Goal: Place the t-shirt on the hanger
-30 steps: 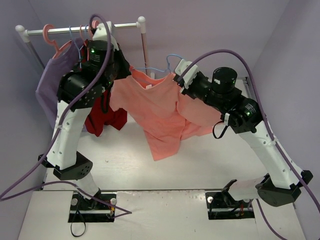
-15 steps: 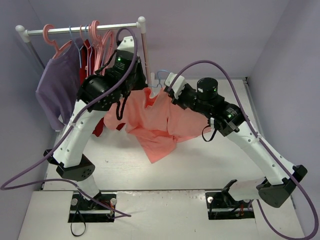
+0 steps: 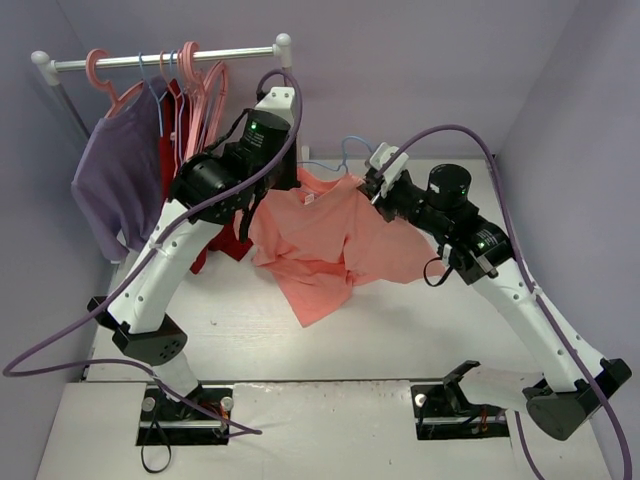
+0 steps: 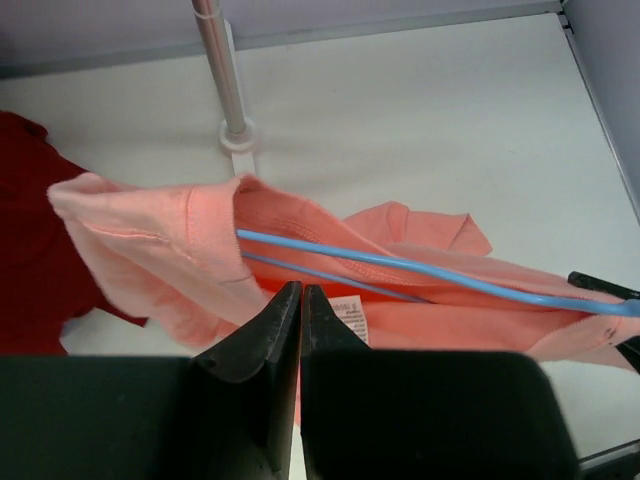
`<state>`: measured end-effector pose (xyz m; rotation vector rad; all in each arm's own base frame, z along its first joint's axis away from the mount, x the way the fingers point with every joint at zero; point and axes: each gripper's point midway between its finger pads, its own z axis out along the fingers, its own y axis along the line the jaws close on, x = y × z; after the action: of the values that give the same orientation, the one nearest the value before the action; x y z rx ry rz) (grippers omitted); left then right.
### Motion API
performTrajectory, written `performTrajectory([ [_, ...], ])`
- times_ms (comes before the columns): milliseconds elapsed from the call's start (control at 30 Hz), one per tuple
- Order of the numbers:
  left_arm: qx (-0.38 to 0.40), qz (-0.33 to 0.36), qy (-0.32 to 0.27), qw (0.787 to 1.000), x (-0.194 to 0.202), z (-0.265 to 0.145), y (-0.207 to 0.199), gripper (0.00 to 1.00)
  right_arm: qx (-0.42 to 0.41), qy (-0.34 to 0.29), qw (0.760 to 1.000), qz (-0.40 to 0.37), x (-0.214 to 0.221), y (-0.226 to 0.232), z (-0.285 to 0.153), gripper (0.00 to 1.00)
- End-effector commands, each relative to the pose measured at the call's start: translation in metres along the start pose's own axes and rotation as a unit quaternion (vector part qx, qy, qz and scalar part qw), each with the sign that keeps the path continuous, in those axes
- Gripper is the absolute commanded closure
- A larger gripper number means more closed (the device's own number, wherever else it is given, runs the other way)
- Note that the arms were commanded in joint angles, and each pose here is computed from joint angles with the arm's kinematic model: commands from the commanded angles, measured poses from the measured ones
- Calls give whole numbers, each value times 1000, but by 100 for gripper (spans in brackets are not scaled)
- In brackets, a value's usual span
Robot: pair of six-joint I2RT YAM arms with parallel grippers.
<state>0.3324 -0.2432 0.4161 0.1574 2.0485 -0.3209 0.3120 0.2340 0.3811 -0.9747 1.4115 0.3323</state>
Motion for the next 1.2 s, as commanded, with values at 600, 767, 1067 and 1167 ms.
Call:
performTrajectory([
  [600,241,371,-58,895,0,-20,61,65,-30,-85,996,-2,-33,1,0,100],
  [767,229,395,-49,888,-1,0,74,65,-36,-87,996,-2,-34,2,2,100],
  [1067,179,143,-39,973,-23,-13,69,65,-26,-78,997,-5,-28,-3,4,100],
  [1167,91,55,-52,993,-34,-20,85,65,-25,-76,997,-6,-26,-3,5,100],
])
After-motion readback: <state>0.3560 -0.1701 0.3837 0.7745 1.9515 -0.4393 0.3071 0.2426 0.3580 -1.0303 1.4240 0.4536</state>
